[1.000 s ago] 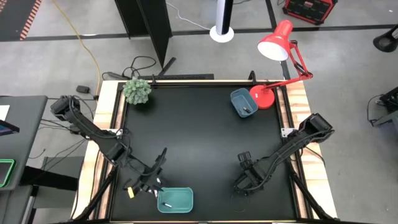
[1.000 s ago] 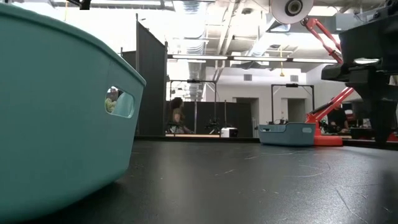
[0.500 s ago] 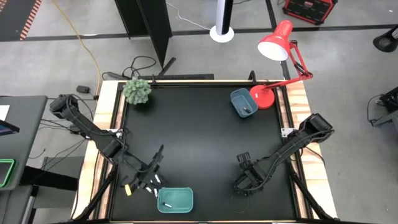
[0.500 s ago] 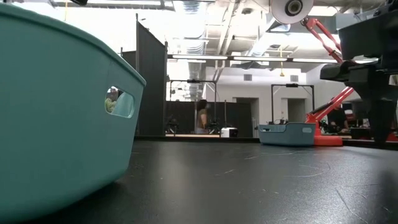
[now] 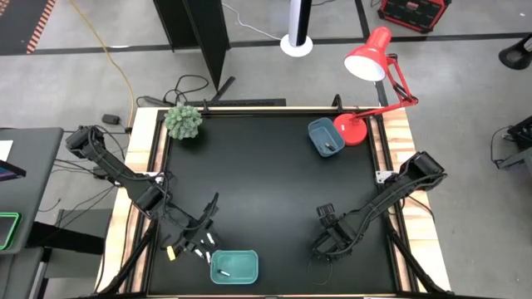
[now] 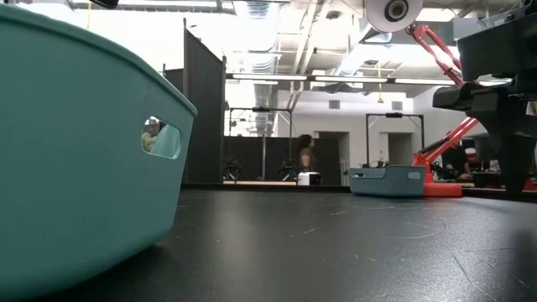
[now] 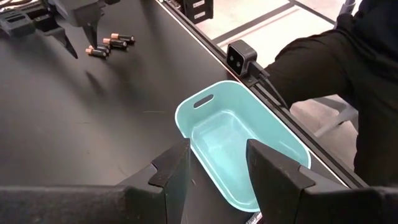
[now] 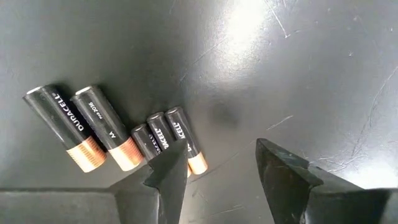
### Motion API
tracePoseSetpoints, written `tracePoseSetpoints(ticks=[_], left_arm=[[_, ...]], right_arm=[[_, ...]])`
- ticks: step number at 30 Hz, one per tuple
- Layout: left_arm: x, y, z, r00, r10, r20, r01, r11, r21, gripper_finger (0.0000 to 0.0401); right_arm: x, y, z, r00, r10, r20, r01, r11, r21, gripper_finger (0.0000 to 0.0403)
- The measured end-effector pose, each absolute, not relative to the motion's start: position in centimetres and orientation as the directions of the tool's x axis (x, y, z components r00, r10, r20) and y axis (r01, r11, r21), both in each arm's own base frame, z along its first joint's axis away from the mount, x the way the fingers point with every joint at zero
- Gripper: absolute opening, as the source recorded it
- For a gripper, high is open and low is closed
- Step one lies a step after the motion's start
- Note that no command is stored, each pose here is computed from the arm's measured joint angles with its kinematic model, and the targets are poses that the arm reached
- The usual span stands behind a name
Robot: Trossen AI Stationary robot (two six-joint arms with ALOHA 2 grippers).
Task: Sort batteries
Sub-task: Put the black battery into the blue bin
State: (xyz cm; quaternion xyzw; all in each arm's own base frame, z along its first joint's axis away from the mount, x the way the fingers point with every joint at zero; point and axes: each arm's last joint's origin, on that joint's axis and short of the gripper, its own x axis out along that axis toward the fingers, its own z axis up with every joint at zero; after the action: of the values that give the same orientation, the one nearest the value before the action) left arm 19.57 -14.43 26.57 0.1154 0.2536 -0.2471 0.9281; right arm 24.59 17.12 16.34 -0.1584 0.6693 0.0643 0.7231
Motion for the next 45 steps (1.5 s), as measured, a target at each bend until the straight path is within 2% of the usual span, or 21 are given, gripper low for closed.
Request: tracePoseSetpoints(ticks=[9,17,23,34,45], left_arm=[[19.5,-14.4,26.5,0.748,-0.396,-0.533,0.515,0.852,0.091,0.0152],[19.6,-14.4,26.5,0.748,-0.395,-0.533,0.519,0.849,0.100,0.0152],[19.6,-14.4,26.5,0.749,-0.395,-0.532,0.517,0.850,0.096,0.0152],[19.6,-14.4,26.5,0.749,-0.396,-0.531,0.522,0.847,0.105,0.0152],[19.6,-14.4,26.5,0.749,-0.396,-0.531,0.521,0.847,0.104,0.0152]], right_arm=[[24.7,17.1,16.4,0.105,-0.119,-0.987,-0.293,0.945,-0.145,0.0203],[26.5,16.9,18.1,0.206,-0.136,-0.969,-0.217,0.959,-0.181,0.0208],[25.4,16.5,17.0,0.110,-0.132,-0.985,-0.233,0.960,-0.154,0.0226],[24.3,17.4,17.0,0.072,-0.147,-0.986,-0.287,0.944,-0.162,0.0231],[24.4,17.6,17.0,0.089,-0.135,-0.987,-0.282,0.947,-0.155,0.0231]])
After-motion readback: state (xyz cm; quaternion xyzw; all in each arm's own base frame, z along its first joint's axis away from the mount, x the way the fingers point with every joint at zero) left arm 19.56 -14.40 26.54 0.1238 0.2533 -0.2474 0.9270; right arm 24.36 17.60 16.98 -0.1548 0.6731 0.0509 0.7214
